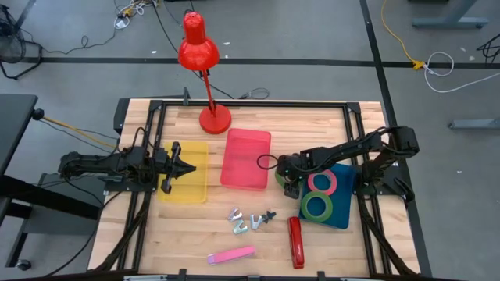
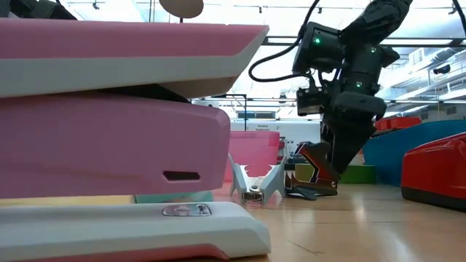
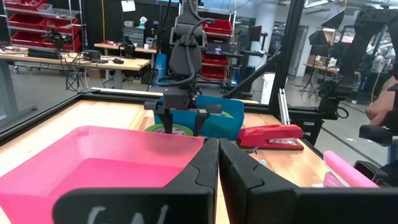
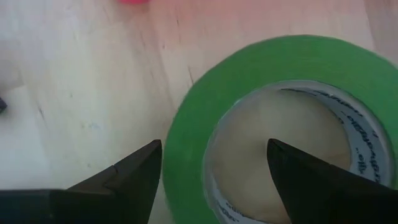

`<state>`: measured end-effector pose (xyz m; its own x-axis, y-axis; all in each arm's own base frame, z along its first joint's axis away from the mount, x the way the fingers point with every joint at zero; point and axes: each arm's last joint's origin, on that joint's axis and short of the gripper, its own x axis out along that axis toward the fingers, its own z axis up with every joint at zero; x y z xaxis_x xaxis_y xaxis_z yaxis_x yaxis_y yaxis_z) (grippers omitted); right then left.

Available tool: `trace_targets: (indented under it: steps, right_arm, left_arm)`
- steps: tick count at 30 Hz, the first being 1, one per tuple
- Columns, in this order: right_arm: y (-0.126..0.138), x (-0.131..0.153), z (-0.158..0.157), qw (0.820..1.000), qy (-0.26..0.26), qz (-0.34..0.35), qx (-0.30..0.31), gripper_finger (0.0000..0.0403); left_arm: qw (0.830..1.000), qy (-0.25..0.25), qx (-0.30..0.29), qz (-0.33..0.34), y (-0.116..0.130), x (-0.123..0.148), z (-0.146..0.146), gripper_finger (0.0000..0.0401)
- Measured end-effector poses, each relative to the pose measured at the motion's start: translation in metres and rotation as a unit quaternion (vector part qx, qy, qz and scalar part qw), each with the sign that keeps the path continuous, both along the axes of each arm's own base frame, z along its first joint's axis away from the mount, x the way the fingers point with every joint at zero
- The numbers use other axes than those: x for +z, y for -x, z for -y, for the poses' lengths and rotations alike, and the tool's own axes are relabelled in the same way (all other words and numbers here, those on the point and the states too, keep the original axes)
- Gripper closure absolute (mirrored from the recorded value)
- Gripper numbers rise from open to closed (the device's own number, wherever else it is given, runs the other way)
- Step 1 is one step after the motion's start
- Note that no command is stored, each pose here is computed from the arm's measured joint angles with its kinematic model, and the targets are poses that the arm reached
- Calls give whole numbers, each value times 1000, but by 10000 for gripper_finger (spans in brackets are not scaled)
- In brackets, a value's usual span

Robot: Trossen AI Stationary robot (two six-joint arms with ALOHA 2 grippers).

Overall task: Pick and place Stapler, Stapler remover, tape
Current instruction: Put the green tape into the blue bin

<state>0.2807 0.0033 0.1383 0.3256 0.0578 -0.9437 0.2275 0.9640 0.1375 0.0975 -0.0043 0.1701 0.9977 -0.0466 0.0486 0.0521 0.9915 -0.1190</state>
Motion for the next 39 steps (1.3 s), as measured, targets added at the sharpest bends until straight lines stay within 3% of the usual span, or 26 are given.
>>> trace_targets:
  steps: [12, 31, 39]
  right_arm:
    - [0, -1, 0, 1000, -4, -3, 10, 124]
    - [0, 0, 0, 1000, -3, -3, 11, 316]
    - [1, 0, 0, 1000, -1, -6, 17, 316]
  left_arm:
    - [1000, 0, 0, 0, 0, 0, 0, 383]
    - [1000, 0, 0, 0, 0, 0, 0, 383]
    - [1000, 0, 0, 0, 0, 0, 0, 383]
